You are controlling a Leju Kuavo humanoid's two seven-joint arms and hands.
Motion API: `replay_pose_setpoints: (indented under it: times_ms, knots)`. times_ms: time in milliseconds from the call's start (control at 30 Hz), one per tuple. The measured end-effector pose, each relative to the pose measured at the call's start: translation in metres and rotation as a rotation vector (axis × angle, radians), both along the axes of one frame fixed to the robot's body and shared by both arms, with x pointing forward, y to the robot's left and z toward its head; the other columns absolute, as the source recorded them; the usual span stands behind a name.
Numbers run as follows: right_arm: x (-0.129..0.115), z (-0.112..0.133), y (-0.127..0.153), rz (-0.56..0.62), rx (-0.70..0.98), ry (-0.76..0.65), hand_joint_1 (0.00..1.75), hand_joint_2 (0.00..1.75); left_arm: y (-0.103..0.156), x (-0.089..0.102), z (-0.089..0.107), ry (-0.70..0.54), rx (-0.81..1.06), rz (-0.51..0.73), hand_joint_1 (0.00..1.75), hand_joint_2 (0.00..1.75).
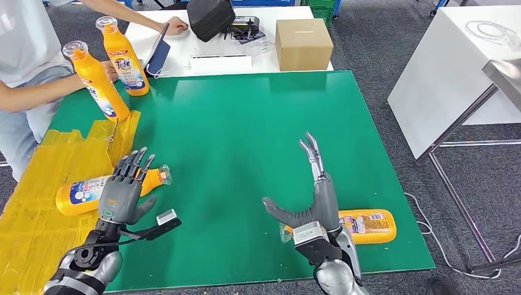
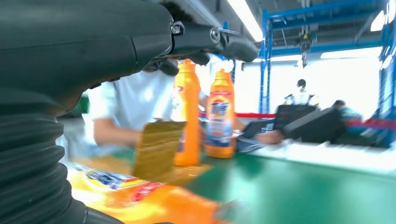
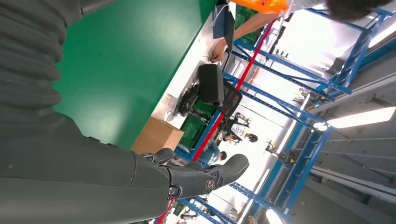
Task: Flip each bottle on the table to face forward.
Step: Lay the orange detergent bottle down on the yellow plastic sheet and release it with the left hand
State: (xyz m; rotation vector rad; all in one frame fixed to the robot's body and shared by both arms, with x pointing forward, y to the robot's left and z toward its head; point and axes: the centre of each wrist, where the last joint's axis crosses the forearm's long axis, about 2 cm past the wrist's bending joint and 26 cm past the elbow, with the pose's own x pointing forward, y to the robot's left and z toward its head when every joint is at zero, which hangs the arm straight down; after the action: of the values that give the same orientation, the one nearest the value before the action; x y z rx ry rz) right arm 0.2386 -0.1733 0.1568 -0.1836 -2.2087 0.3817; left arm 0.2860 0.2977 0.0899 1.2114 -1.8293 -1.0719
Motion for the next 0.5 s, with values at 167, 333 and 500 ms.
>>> replay_pose_setpoints:
  times_ms: [167,333,500]
  knots:
    - [0.0,-0.002,-0.002,-0.005,-0.002,-0.004,0.0,1.75,-0.009,-0.016,0.014,-0.008,-0.317,-0.145,0.0,1.75]
    - [0.0,-0.003,-0.005,-0.018,-0.05,-0.019,0.0,1.75,-0.012,-0.028,0.028,-0.013,-0.504,-0.239,0.0,1.75]
    - [-0.002,-0.005,-0.01,-0.061,-0.203,-0.011,0.0,1.75,-0.014,-0.038,0.035,-0.024,-0.569,-0.28,0.0,1.75]
